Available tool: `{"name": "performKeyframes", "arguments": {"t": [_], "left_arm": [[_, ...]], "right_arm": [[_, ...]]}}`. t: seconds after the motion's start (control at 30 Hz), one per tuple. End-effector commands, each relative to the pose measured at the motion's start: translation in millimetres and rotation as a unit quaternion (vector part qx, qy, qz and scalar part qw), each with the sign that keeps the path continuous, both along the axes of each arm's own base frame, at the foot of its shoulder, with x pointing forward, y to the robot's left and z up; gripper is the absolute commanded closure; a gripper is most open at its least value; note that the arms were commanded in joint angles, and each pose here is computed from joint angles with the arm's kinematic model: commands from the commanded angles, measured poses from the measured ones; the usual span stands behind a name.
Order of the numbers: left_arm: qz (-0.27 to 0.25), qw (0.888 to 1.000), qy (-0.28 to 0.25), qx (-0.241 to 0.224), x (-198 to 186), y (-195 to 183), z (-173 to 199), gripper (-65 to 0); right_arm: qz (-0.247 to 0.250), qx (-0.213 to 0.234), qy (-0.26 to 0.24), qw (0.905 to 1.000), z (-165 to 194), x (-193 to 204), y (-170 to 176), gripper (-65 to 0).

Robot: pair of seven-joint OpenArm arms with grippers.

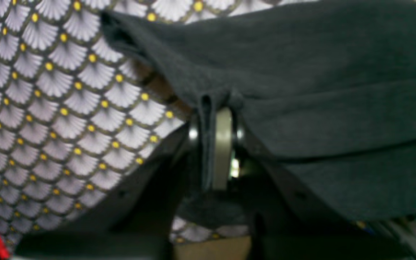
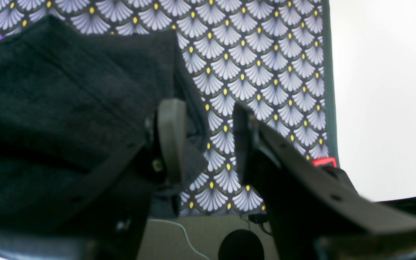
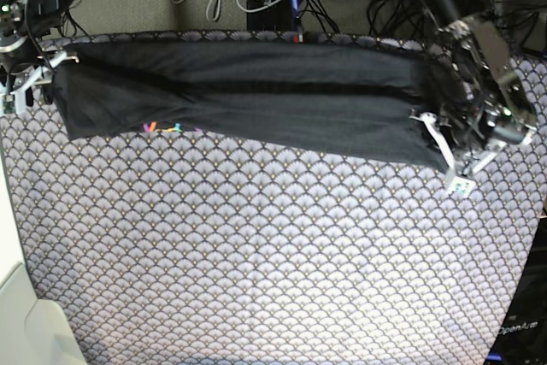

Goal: Fold the T-shirt properly
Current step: 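Lift the shirt end with the left gripper toward the right gripper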

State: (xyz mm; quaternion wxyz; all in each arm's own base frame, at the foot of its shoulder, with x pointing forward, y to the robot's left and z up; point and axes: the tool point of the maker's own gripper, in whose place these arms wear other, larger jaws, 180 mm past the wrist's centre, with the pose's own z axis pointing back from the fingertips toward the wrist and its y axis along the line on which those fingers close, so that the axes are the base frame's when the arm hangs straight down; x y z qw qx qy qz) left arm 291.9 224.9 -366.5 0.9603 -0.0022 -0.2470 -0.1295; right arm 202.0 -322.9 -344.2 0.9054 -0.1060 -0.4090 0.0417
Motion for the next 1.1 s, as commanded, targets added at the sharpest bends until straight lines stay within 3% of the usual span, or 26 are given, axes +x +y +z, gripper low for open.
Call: {"name": "performKeyframes", "arguments": {"t": [0.0, 0.17, 0.5, 0.8, 1.07], "left_arm": [[-0.009, 1.0, -0.029, 0.003, 11, -5, 15, -0.5], [-0.044, 0.998, -0.051, -0.003, 10, -41, 25, -0.5], [-0.133, 0.987, -0.055, -0.068, 1, -141, 25, -0.5], [-0.252, 0.962, -0.063, -0.085, -8, -220, 35, -0.5], [-0.312, 0.944, -0.045, -0.1, -32, -265, 31, -0.5]], "right_arm": [[0.003, -0.011, -0.021, 0.9997, 13, 6, -4, -22.9], [0.004, -0.012, -0.021, 0.9997, 13, 6, -5, -22.9], [0.005, -0.014, -0.022, 0.9997, 14, 7, -5, -22.9], [0.005, -0.015, -0.023, 0.9996, 15, 7, -6, -22.9], [0.008, -0.019, -0.023, 0.9995, 17, 8, -8, -22.9]]}}
